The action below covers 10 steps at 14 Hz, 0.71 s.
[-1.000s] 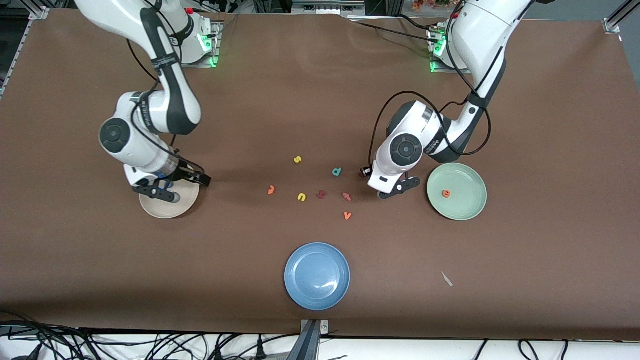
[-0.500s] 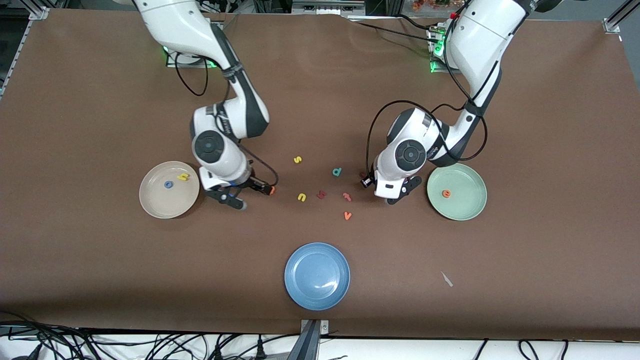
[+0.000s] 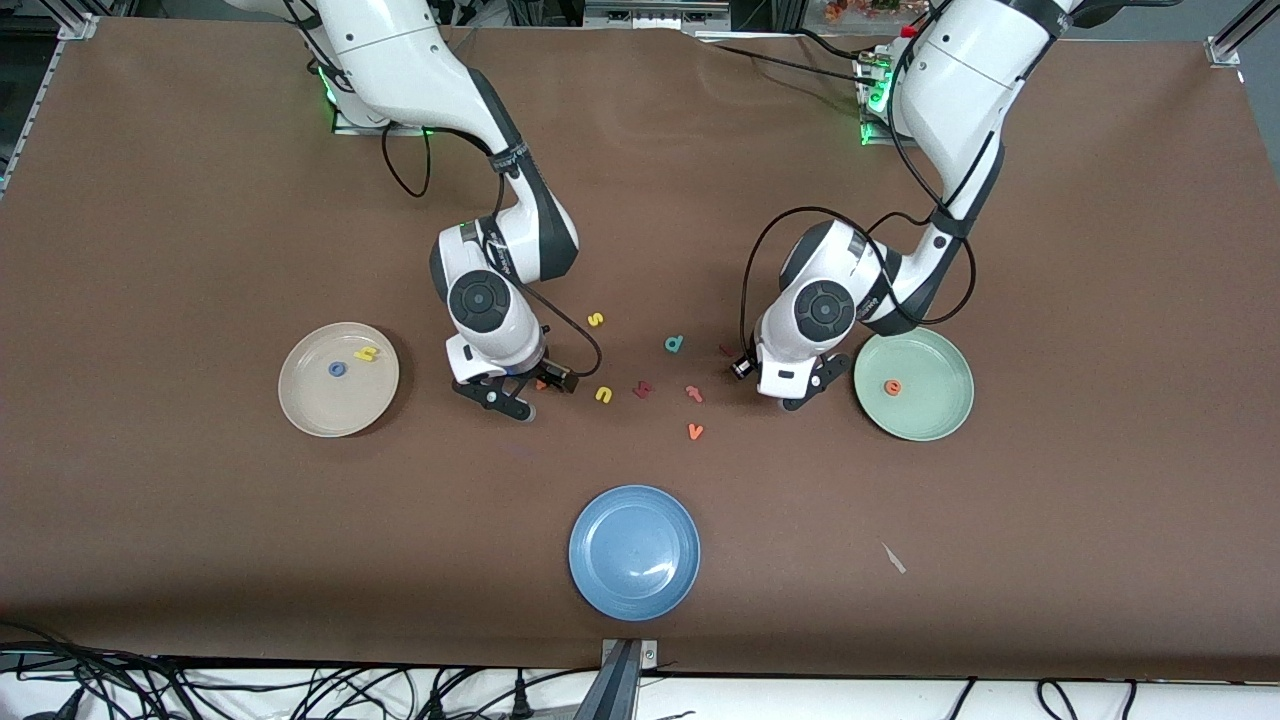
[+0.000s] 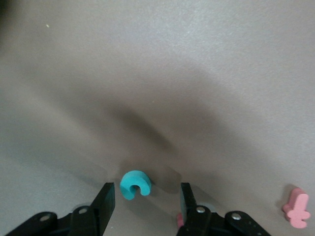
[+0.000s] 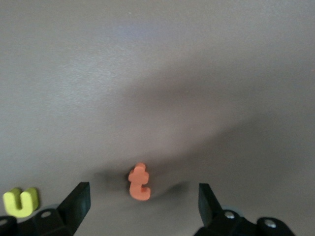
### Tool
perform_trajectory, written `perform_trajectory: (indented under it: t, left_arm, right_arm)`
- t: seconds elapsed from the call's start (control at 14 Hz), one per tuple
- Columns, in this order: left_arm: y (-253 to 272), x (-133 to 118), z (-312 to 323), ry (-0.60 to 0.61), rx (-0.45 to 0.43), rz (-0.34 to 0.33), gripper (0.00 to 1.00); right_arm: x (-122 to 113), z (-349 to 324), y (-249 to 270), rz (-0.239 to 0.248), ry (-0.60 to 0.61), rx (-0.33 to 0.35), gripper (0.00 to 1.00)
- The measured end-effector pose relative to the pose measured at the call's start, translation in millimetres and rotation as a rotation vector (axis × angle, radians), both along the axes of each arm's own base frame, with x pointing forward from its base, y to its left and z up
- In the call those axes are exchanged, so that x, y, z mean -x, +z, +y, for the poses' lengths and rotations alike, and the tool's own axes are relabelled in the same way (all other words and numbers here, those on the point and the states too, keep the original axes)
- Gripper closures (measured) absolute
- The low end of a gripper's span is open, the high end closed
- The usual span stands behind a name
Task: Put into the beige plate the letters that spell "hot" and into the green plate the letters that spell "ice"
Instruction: 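Grasp the teal c with the left gripper while the right gripper grasps the t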
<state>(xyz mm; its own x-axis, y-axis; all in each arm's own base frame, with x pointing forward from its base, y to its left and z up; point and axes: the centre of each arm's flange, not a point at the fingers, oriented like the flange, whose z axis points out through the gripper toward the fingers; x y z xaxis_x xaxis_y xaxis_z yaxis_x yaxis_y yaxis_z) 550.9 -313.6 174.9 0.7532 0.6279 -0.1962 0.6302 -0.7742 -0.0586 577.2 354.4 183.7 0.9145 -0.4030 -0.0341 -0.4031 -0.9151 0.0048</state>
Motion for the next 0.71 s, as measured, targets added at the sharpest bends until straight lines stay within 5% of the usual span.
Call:
perform_trajectory:
  t: [0.43, 0.57, 0.64, 0.71]
  left_arm:
    - [-4.3, 4.4, 1.7, -0.013, -0.015, 0.004, 0.44]
    - [-2.5, 3.6, 1.6, -0.015, -0.016, -0.002, 0.66]
    - [-1.7, 3.4, 1.6, -0.015, -0.016, -0.004, 0.75]
    - [-1.1, 3.1, 1.8, -0.011, -0.016, -0.004, 0.75]
  right_arm:
    - [-1.6, 5.4, -4.5, -0.004, -0.033, 0.003, 0.18]
    - [-1.3, 6.0, -4.5, -0.004, -0.044, 0.002, 0.34]
    - [-1.4, 6.1, -4.4, -0.004, -0.049, 0.001, 0.34]
    - [-1.6, 6.3, -4.0, -0.003, -0.055, -0.002, 0.39]
